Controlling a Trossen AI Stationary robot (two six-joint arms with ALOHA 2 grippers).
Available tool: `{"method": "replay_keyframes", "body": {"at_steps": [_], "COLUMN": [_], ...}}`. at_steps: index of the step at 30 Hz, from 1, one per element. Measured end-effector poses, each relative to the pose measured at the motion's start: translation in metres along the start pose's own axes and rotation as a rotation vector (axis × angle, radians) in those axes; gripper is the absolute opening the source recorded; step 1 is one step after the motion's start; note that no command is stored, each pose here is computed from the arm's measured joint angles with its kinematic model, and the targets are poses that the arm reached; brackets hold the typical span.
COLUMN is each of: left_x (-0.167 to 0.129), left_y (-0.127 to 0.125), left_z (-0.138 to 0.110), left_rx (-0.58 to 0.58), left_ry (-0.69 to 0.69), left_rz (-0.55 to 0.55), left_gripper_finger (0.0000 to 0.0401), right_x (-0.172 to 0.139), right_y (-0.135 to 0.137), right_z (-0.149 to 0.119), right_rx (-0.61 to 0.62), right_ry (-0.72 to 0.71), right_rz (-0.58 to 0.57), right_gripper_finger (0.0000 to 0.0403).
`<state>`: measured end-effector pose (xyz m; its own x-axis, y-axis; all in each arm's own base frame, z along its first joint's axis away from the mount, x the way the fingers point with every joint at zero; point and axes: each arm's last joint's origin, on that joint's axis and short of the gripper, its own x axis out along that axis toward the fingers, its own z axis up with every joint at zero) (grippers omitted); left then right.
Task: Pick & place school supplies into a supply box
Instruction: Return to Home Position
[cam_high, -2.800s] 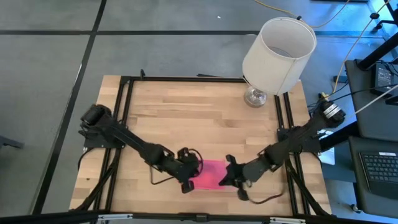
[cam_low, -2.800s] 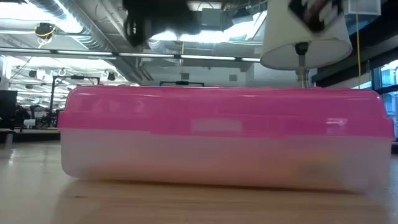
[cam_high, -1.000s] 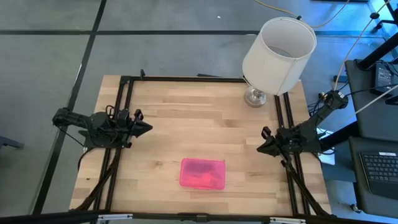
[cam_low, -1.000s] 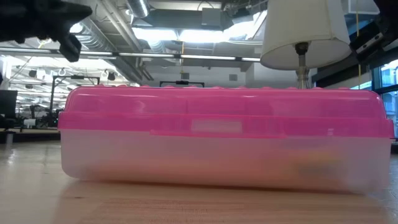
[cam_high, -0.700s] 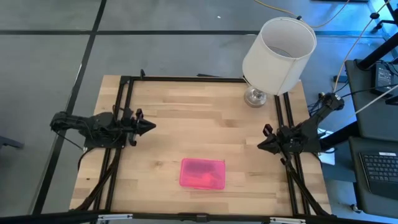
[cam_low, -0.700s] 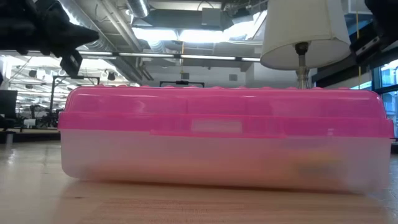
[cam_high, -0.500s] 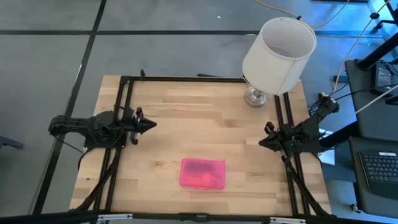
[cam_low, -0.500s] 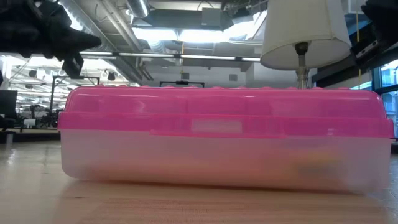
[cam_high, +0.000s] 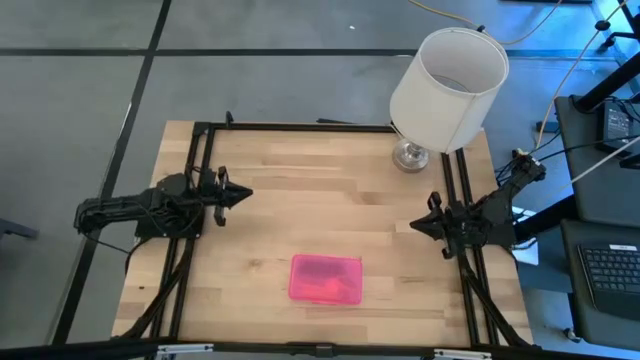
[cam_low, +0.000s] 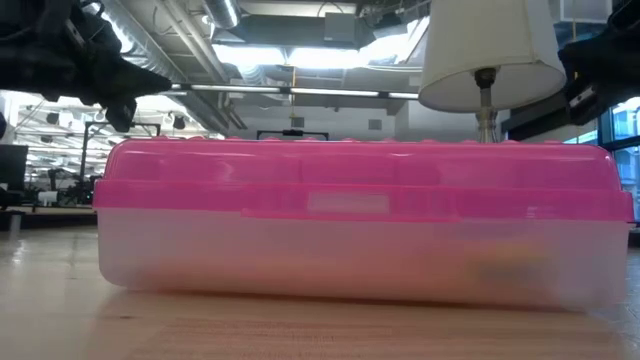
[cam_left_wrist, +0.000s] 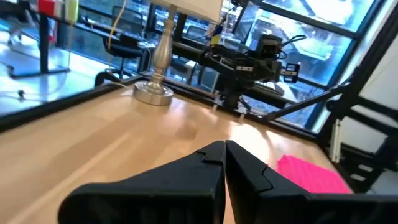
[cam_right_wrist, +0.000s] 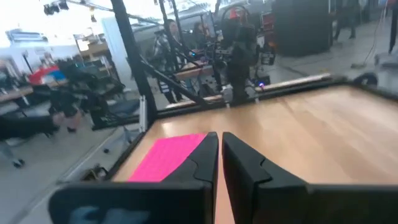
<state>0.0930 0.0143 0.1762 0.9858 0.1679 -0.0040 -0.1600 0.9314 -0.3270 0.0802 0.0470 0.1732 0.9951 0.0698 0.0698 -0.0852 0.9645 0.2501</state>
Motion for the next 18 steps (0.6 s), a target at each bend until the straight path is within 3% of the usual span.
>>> {"method": "replay_keyframes", "body": {"at_steps": [5, 18], "left_x": [-0.0001, -0.0002], "left_y": [0.003, 0.0035], "left_z": [-0.003, -0.0039], "left_rx": [0.046, 0.043], "left_ry": [0.025, 0.032], "left_rz": [0.053, 0.066], "left_gripper_finger": [0.0006, 0.0006], "right_x": [0.0, 0.0], "right_y": [0.0002, 0.0004], "right_z": [-0.0001, -0.0001], "right_rx": [-0.13, -0.129], "right_ry": [0.001, 0.002], "right_rz": [0.006, 0.012], "right_gripper_finger": [0.0028, 0.0028]}}
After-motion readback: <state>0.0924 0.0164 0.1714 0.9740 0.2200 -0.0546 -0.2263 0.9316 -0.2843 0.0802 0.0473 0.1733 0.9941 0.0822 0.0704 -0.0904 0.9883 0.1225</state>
